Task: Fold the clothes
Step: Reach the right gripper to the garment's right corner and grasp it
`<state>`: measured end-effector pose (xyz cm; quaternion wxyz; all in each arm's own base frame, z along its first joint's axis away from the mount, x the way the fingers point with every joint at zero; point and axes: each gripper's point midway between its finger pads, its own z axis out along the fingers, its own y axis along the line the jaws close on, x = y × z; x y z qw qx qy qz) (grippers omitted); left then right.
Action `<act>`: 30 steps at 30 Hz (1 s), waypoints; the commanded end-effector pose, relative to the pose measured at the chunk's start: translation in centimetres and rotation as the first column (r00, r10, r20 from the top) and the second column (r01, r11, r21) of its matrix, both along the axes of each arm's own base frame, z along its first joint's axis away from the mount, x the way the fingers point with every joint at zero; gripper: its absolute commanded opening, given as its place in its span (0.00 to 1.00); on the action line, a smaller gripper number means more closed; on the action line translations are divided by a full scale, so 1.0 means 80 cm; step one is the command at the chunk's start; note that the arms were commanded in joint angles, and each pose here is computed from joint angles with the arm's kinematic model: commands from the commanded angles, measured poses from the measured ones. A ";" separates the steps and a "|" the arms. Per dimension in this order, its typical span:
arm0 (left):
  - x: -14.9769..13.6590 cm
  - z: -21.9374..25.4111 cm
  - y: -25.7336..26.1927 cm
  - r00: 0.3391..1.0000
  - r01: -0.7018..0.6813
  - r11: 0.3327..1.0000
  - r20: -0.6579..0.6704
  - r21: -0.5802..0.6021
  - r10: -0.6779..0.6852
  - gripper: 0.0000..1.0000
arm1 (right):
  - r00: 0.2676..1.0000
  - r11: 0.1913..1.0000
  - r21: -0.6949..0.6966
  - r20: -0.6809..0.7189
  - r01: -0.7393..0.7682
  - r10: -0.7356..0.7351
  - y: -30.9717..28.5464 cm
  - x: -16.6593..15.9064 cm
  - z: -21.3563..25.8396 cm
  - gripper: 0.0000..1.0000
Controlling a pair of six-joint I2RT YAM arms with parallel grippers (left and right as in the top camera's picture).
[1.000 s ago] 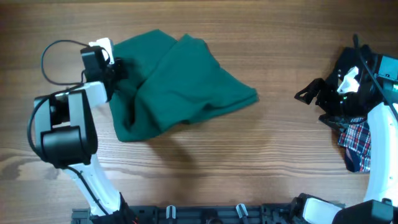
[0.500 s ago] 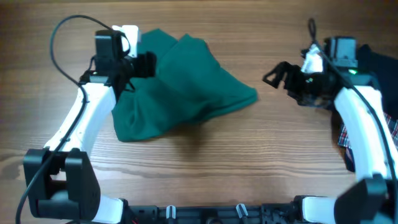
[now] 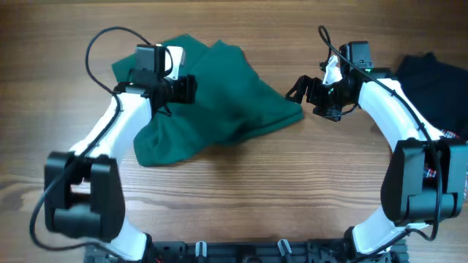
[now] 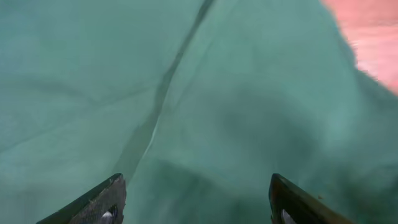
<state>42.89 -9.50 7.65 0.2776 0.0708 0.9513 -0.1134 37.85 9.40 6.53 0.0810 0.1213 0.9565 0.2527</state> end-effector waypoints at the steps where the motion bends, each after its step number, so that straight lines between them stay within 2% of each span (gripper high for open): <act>1: -0.005 -0.049 0.005 0.996 -0.006 1.000 -0.088 0.023 0.008 0.74 | 1.000 1.000 0.017 -0.004 -0.003 0.003 0.007 0.002 0.000 1.00; 5: -0.003 -0.055 0.004 0.996 -0.005 1.000 -0.092 0.016 0.006 0.74 | 1.000 1.000 0.018 0.015 -0.007 0.007 0.009 0.007 0.001 0.99; 6: -0.001 -0.054 0.003 0.996 -0.005 1.000 -0.084 0.015 0.006 0.72 | 1.000 1.000 0.019 0.018 -0.011 0.011 0.011 0.007 0.001 0.95; 7: 0.001 -0.054 0.003 0.997 -0.005 1.000 -0.077 0.014 0.006 0.69 | 1.000 1.000 0.019 0.019 -0.019 0.019 0.016 0.006 0.001 0.84; 8: 0.003 -0.054 0.003 0.997 -0.005 1.000 -0.073 0.013 0.006 0.62 | 1.000 0.999 0.021 0.016 -0.027 0.027 0.023 0.005 0.002 0.67; 9: 0.002 -0.055 0.003 0.997 -0.005 1.000 -0.076 0.013 0.006 0.50 | 0.999 0.999 0.023 0.014 -0.032 0.032 0.029 0.003 0.002 0.55; 11: -0.003 -0.058 -0.006 0.995 0.016 1.000 -0.095 -0.023 -0.018 0.30 | 0.998 0.999 0.005 0.019 -0.054 0.054 0.042 0.001 0.000 0.44; 13: -0.009 -0.057 -0.016 0.992 0.040 0.997 -0.114 -0.067 -0.047 0.08 | 0.998 0.998 -0.038 0.019 -0.057 0.057 0.043 0.000 -0.004 0.43; 14: -0.015 -0.057 -0.022 0.989 0.053 0.994 -0.131 -0.096 -0.066 0.04 | 0.999 0.998 -0.051 0.013 -0.043 0.044 0.040 0.000 -0.006 0.43; 20: -0.038 -0.066 -0.024 0.974 0.056 0.992 -0.212 -0.109 -0.078 0.04 | 1.000 0.998 -0.063 0.010 -0.028 0.029 0.036 0.001 -0.007 0.48; 21: -0.035 -0.066 -0.022 0.976 0.053 0.994 -0.203 -0.100 -0.073 0.20 | 1.000 0.998 -0.063 0.010 -0.029 0.029 0.036 0.001 -0.007 0.51; 22: -0.029 -0.065 -0.018 0.981 0.045 0.996 -0.185 -0.078 -0.059 0.71 | 1.000 0.998 -0.064 0.011 -0.029 0.029 0.035 0.001 -0.007 0.55; 23: -0.021 -0.064 -0.011 0.986 0.032 0.998 -0.161 -0.048 -0.039 0.77 | 0.999 0.997 -0.068 0.012 -0.029 0.029 0.035 0.001 -0.007 0.61; 27: 0.009 -0.054 0.012 0.998 -0.029 0.998 -0.054 0.053 0.032 0.80 | 1.000 0.995 -0.100 0.000 -0.022 0.022 0.028 -0.002 -0.011 0.77; 28: 0.012 -0.051 0.016 0.998 -0.040 0.997 -0.040 0.066 0.043 0.85 | 1.000 0.994 -0.109 -0.002 -0.019 0.019 0.026 -0.002 -0.012 0.80; 30: 0.011 -0.049 0.016 0.998 -0.043 0.997 -0.039 0.067 0.045 0.87 | 1.000 0.993 -0.116 0.001 -0.016 0.017 0.025 -0.001 -0.012 0.83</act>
